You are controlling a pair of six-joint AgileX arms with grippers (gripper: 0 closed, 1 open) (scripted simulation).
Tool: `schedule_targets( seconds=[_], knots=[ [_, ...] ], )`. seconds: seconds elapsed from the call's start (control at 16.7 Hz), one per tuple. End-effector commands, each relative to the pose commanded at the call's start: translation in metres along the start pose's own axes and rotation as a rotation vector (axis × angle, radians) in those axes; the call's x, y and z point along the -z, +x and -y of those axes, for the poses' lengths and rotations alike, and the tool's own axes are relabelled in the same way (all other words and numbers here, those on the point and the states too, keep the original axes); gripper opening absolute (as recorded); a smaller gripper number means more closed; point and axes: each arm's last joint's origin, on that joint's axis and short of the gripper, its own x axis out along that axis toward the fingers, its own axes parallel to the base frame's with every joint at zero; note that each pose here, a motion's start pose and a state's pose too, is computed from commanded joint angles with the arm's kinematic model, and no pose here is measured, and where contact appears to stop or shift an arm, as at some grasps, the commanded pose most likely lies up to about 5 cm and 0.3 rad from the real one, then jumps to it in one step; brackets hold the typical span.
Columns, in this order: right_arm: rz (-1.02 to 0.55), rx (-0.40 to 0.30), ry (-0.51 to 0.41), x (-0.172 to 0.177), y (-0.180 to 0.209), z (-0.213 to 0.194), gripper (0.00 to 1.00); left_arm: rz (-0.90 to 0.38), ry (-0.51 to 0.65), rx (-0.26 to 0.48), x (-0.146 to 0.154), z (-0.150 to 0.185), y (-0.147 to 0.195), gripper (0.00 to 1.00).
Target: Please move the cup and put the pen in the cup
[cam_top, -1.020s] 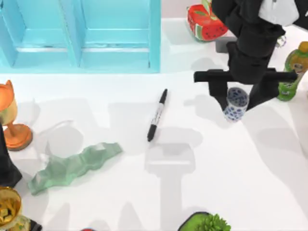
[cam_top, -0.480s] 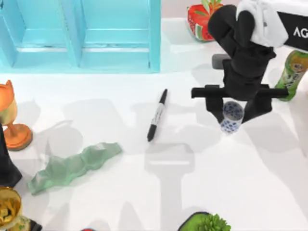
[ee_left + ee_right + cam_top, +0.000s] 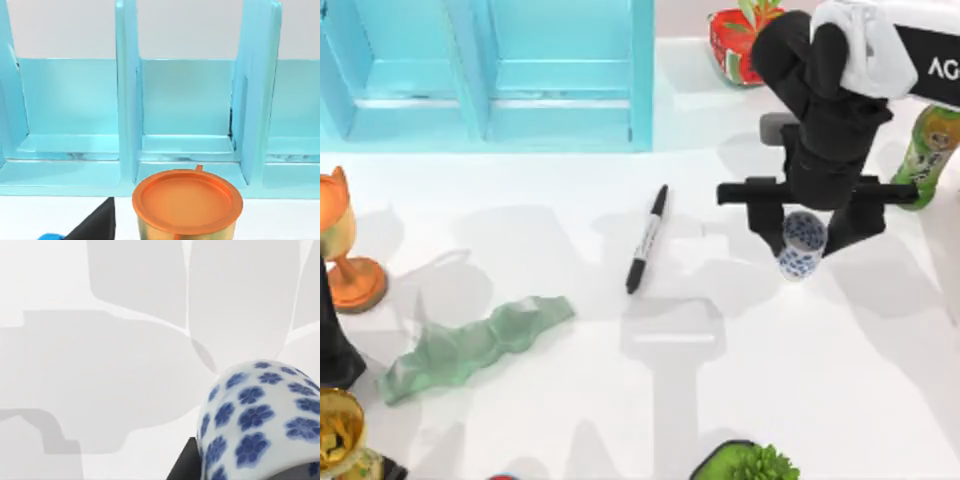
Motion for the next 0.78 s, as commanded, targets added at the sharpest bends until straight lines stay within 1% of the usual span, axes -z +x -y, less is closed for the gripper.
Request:
schedule_targets(
  seconds=[0.42, 0.48, 0.78],
  knots=[
    [0.000, 0.000, 0.000, 0.0000, 0.0000, 0.0000, 0.98, 0.000, 0.000, 0.000, 0.0000, 0.0000, 0.0000, 1.00],
    [0.000, 0.000, 0.000, 0.0000, 0.0000, 0.0000, 1.00, 0.000, 0.000, 0.000, 0.0000, 0.0000, 0.0000, 1.00],
    [0.000, 0.000, 0.000, 0.0000, 0.0000, 0.0000, 1.00, 0.000, 0.000, 0.000, 0.0000, 0.0000, 0.0000, 1.00]
  ],
)
